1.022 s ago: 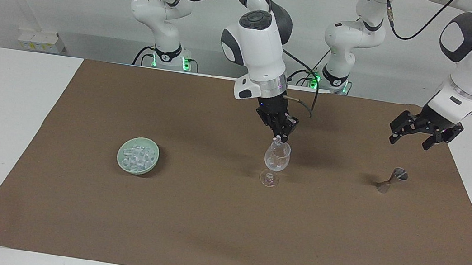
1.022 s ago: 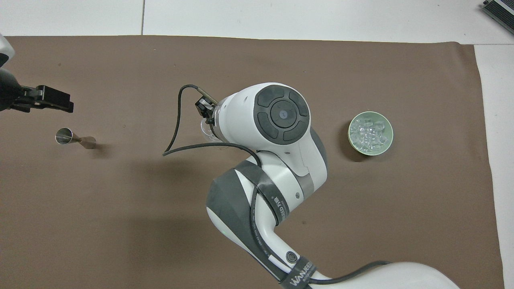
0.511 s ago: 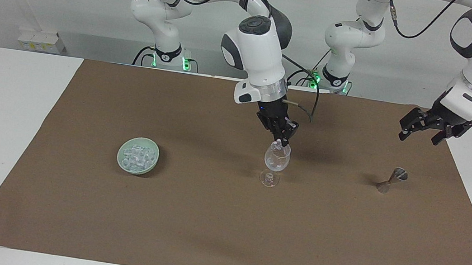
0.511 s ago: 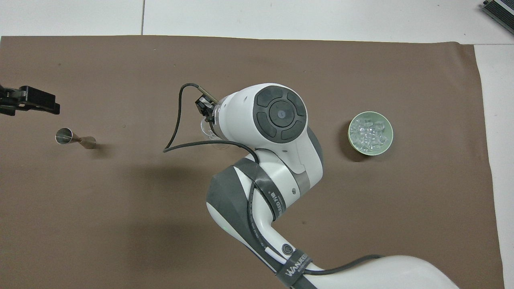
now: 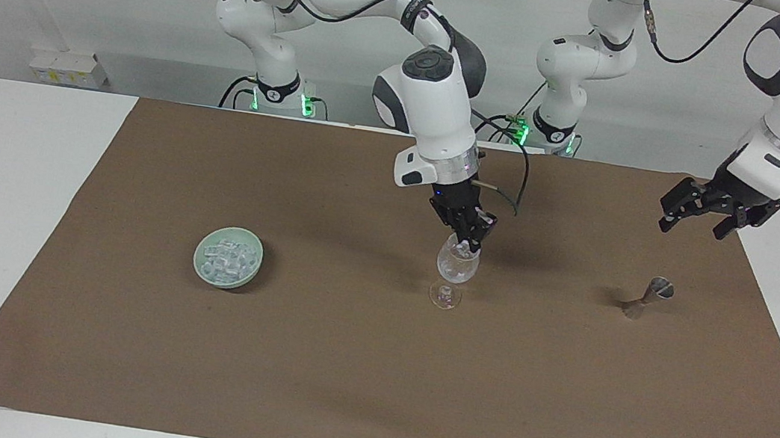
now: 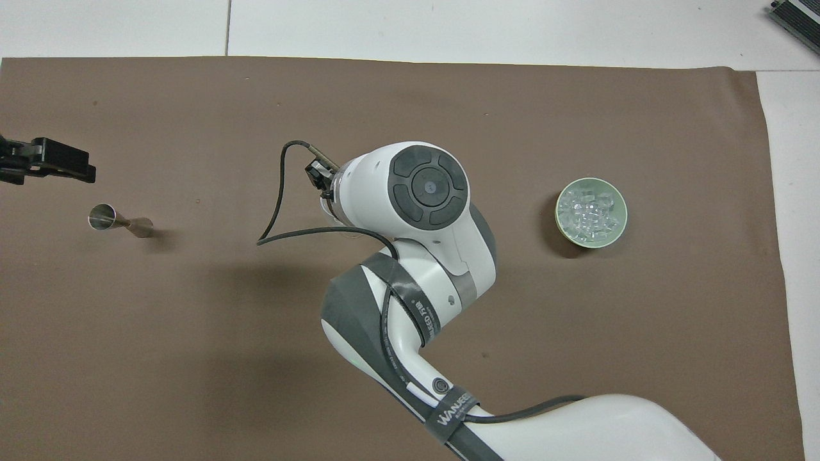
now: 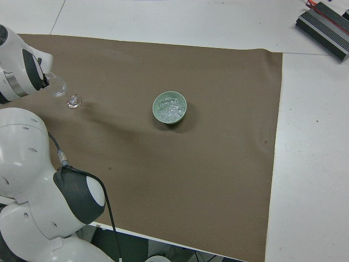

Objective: Pour wine and add ice with both arms
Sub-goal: 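Tilt the green container over the clear glass with the right gripper, then set the green container back down and open the right gripper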

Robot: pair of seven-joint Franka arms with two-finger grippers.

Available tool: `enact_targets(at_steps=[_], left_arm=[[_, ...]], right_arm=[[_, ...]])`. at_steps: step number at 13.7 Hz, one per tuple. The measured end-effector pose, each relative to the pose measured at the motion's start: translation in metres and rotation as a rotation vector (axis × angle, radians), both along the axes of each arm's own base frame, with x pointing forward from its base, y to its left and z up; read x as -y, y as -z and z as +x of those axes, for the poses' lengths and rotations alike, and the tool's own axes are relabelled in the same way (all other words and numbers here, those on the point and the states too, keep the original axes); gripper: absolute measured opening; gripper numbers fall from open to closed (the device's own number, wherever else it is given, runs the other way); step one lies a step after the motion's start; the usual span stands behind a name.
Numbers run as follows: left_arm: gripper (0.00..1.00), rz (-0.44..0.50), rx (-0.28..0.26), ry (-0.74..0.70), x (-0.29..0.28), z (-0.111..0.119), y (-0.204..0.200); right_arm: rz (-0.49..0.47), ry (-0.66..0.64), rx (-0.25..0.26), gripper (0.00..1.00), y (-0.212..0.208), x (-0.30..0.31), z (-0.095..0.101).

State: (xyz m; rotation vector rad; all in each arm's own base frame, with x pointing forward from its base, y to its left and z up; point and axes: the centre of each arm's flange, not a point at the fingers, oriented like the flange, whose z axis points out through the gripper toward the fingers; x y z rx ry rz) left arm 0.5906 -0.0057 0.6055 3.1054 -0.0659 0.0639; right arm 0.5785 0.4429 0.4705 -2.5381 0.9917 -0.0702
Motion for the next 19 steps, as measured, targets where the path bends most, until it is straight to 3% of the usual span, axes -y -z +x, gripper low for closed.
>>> enact_targets(at_steps=[1,2,4,5,10,15,18,19], left_arm=[[1.0,0.002,0.0,0.0,0.0,0.0,0.0],[1.0,0.003,0.0,0.0,0.0,0.0,0.0],[1.0,0.003,0.001,0.001,0.0,0.0,0.0],[1.0,0.003,0.001,0.002,0.001,0.0,0.0],[1.0,0.005,-0.002,0.008,0.004,0.0,0.0],[1.0,0.022,-0.007,0.018,0.007,-0.001,0.0],[1.0,0.043,-0.007,0.024,0.006,-0.001,0.0],[1.0,0.045,-0.006,0.025,0.006,-0.001,0.0]], right_arm=[[0.0,0.0,0.0,0.25,0.0,0.0,0.0],[0.0,0.0,0.0,0.31,0.0,0.0,0.0],[0.0,0.0,0.0,0.59,0.0,0.0,0.0],[0.001,0.0,0.001,0.63,-0.001,0.0,0.0],[0.01,0.008,0.021,0.65,-0.02,0.007,0.001],[0.007,0.033,0.088,0.69,-0.08,0.035,-0.002],[-0.064,0.062,0.126,0.99,-0.117,0.095,0.008],[-0.094,0.05,0.129,1.0,-0.128,0.118,0.007]])
